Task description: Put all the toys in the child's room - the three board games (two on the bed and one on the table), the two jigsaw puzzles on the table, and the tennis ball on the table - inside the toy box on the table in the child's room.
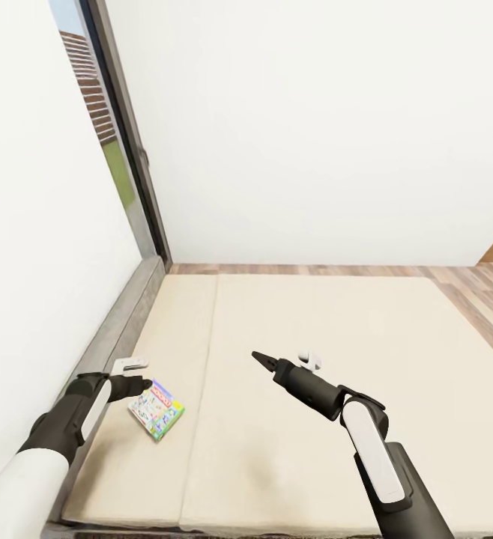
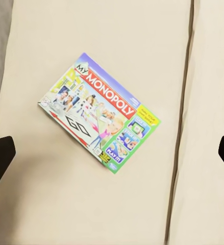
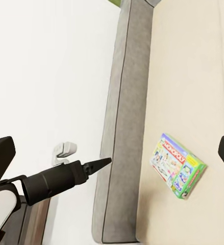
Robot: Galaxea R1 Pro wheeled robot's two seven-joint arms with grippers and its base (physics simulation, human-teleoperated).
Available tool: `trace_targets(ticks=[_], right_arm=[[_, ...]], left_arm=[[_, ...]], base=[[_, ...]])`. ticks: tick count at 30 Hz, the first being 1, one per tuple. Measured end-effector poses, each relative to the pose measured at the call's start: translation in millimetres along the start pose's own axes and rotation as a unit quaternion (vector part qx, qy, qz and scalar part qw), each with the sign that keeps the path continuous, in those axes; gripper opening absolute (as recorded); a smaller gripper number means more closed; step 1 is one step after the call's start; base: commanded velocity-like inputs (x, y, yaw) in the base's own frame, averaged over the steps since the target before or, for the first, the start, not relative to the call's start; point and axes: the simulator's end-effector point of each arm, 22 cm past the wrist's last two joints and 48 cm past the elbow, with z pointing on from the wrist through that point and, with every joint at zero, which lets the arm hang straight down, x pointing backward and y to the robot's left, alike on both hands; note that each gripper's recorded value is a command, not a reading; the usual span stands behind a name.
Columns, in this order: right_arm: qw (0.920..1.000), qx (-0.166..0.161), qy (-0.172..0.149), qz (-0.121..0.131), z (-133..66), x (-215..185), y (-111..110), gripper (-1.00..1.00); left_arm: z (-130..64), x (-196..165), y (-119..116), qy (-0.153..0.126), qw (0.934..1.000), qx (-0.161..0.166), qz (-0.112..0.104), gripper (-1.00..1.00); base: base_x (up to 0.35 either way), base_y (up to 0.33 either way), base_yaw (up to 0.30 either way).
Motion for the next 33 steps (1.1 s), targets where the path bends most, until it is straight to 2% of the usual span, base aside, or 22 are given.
trace_targets(ticks=[33], right_arm=[[0.9996,0.014,0.014,0.019,8.8,13.4,-24.7,1.00]], left_arm=[[22.4,24.7,-0.5,0.027,0.9996,-0.001,0.001,1.00]], base=[[0.000,0.000,0.000]])
